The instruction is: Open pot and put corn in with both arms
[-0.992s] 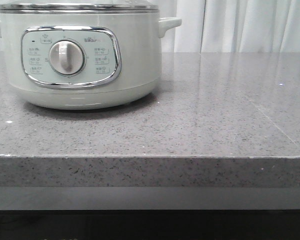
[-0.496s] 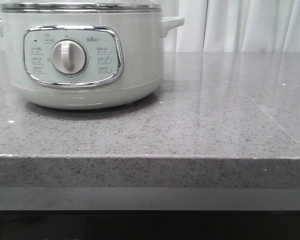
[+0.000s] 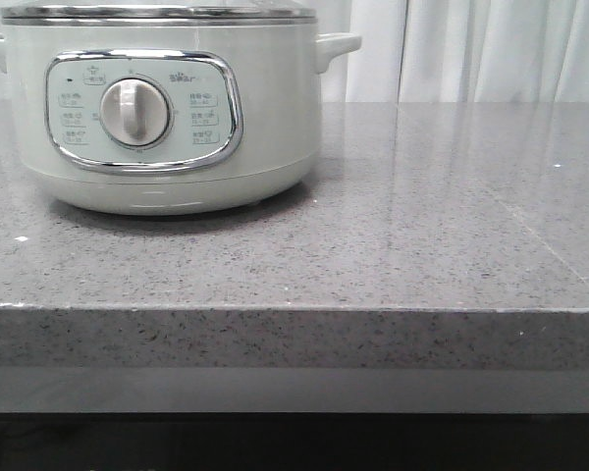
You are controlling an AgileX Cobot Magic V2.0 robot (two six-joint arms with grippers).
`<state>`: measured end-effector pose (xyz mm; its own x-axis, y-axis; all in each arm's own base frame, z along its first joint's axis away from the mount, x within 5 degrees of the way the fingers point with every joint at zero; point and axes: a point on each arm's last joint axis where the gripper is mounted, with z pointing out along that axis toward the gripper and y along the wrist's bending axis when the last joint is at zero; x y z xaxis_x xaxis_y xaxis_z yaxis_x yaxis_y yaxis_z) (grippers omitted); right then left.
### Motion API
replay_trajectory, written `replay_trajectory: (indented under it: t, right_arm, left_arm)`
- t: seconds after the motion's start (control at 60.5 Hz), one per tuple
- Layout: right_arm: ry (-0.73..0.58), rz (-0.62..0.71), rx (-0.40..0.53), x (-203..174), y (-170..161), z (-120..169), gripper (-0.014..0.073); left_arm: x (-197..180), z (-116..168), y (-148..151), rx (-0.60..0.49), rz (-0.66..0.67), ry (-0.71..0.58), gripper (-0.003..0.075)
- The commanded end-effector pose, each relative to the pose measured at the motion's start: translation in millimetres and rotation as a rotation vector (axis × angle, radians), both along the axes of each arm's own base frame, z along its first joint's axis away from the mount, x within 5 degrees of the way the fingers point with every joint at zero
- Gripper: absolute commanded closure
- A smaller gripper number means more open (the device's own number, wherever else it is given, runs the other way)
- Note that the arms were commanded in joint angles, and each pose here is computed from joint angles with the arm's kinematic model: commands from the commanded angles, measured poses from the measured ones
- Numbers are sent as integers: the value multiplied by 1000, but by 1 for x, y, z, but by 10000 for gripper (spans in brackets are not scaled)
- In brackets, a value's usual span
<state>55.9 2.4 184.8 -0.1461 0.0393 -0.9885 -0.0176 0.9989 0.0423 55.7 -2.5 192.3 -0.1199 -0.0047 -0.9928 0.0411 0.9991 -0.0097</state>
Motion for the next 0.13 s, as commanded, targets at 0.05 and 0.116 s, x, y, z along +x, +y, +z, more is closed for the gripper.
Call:
replay_trajectory:
  t: [0.05, 0.116]
  right_arm:
    - [-100, -17, -10, -1, -1, 9, 659]
    - [-100, -17, -10, -1, -1, 9, 659]
  left_arm:
    - [-1, 9, 0, -26, 2, -109, 738]
    - [-1, 9, 0, -26, 2, -109, 738]
